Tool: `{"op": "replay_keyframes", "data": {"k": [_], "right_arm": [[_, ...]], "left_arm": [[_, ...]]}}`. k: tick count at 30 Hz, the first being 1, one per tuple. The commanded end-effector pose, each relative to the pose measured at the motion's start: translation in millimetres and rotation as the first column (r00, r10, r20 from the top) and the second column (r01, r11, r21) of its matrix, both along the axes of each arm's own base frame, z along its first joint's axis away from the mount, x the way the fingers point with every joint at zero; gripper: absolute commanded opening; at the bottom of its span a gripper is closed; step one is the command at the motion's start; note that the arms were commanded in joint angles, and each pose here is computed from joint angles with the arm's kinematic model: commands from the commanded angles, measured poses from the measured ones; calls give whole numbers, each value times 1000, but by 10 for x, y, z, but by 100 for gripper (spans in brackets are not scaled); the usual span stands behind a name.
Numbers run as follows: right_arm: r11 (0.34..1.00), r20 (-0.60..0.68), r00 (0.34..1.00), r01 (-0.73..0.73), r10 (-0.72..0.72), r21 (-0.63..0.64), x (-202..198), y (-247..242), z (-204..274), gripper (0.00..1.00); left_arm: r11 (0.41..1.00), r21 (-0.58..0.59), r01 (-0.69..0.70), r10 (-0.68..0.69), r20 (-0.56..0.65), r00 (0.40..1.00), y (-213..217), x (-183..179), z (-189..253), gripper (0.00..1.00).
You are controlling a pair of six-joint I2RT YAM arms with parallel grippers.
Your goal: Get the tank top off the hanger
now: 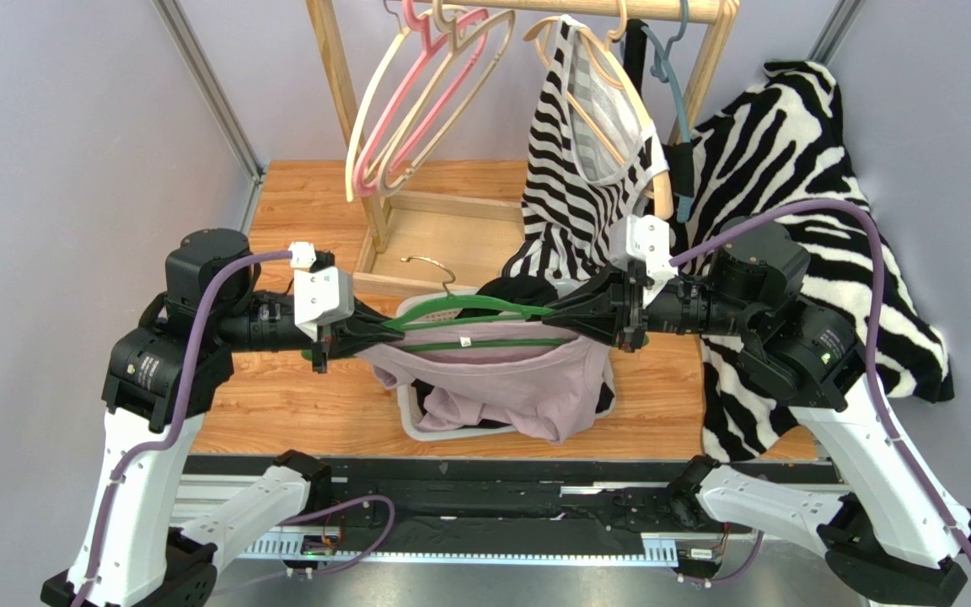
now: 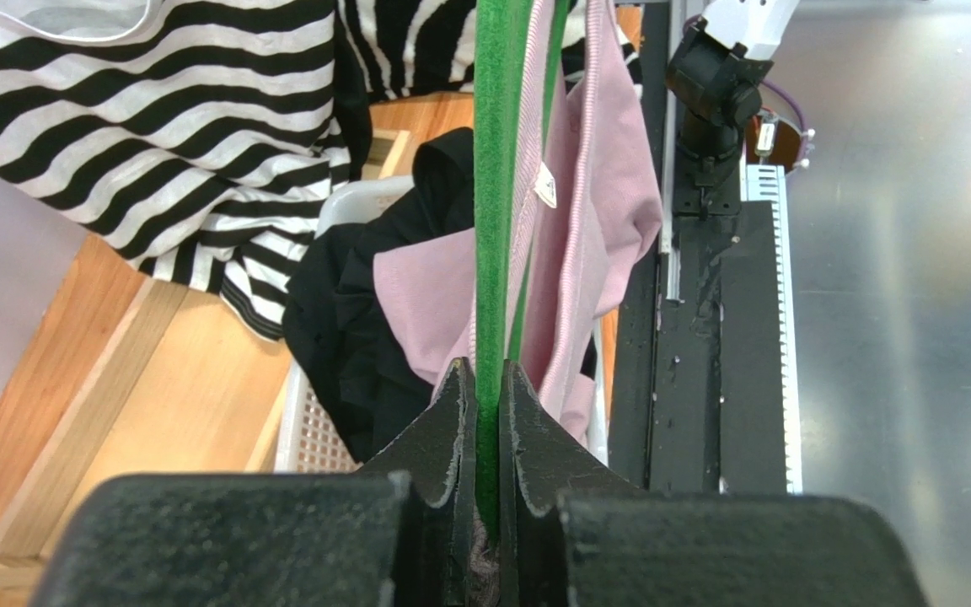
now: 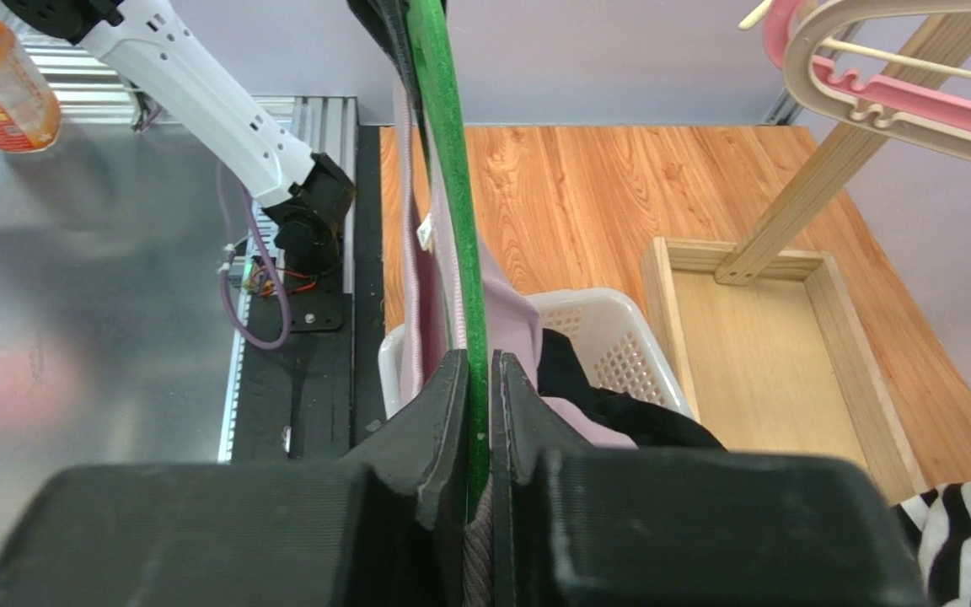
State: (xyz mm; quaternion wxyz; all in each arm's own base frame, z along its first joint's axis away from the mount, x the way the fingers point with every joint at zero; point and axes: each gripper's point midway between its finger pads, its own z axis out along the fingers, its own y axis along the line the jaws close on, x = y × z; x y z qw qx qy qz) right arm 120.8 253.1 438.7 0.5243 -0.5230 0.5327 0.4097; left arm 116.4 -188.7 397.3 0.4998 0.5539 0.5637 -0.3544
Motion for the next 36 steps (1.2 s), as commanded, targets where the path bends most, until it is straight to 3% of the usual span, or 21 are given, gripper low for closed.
{"op": "replay_keyframes", "data": {"k": [1, 4, 6, 8, 13, 23, 36], "right_arm": [[983, 101, 982, 147, -158, 114, 297, -15, 389, 15], [931, 76, 937, 326, -341, 162, 544, -174, 448, 36], [847, 57, 858, 491, -511, 203, 743, -416, 516, 67], [787, 41, 798, 581, -601, 208, 844, -579, 487, 76], [723, -15, 749, 645, -662, 248, 745, -844, 466, 76], [793, -263, 815, 570, -515, 213, 531, -564, -304, 73], [820, -341, 841, 512, -419, 256, 612, -254, -325, 72]], "left_arm": [[1000, -18, 16, -14, 73, 997, -6, -14, 120, 0], [999, -11, -37, 37, 81, 996, 34, 45, 111, 0], [996, -3, -94, 94, 103, 990, 86, 117, 109, 0], [990, 8, -138, 137, 99, 986, 119, 185, 60, 0], [987, 14, -163, 161, 95, 982, 145, 205, 0, 0], [985, 9, -170, 168, 99, 981, 157, 195, 16, 0], [984, 12, -178, 176, 98, 980, 163, 207, 7, 0]]}}
